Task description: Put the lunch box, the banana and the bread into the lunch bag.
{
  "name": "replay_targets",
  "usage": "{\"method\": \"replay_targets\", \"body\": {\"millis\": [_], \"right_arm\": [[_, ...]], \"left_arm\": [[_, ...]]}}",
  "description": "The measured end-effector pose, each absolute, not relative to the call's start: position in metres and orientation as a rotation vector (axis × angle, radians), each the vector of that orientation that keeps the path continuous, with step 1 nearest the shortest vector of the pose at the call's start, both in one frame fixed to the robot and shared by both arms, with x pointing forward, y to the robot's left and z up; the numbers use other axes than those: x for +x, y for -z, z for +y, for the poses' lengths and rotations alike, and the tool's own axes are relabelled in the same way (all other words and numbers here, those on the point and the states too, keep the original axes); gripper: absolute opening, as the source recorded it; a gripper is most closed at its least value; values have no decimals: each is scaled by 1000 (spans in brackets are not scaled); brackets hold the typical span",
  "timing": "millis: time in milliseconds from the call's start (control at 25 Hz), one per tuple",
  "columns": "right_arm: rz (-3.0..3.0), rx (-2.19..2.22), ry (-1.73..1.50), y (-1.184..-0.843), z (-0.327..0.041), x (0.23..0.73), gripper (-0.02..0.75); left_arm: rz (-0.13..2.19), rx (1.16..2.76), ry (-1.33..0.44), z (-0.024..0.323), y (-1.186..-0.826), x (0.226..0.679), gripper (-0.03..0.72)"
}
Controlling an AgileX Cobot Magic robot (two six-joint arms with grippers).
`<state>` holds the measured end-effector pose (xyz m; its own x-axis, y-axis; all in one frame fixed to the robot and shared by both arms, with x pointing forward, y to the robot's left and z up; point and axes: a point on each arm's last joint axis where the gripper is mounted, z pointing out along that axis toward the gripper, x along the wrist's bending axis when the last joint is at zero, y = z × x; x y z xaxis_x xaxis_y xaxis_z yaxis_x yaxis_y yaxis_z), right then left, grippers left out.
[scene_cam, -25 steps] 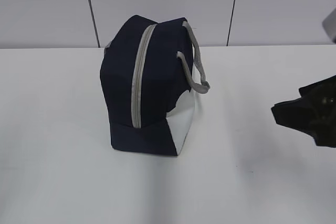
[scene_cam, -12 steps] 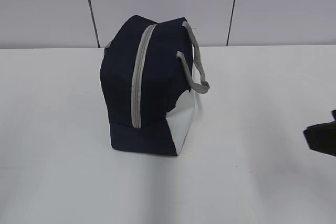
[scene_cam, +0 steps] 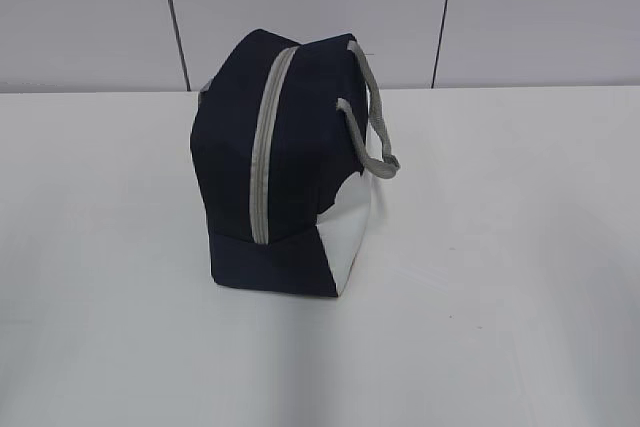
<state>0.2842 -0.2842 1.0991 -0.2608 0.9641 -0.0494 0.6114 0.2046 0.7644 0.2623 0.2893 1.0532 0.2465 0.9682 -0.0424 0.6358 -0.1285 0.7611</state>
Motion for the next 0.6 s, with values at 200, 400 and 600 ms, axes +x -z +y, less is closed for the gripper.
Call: {"method": "replay_targets", "body": {"millis": [200, 400, 600], "right_arm": [[1860, 1484, -860, -1080, -288, 259, 457], [1854, 1519, -779, -1051, -292, 250, 457], [1780, 1545, -801, -1047, -294, 245, 457]], "left_arm": [[1466, 1848, -630, 289, -1053, 262, 238], [1466, 1848, -630, 289, -1053, 262, 238], [1466, 1848, -630, 289, -1053, 262, 238]]}}
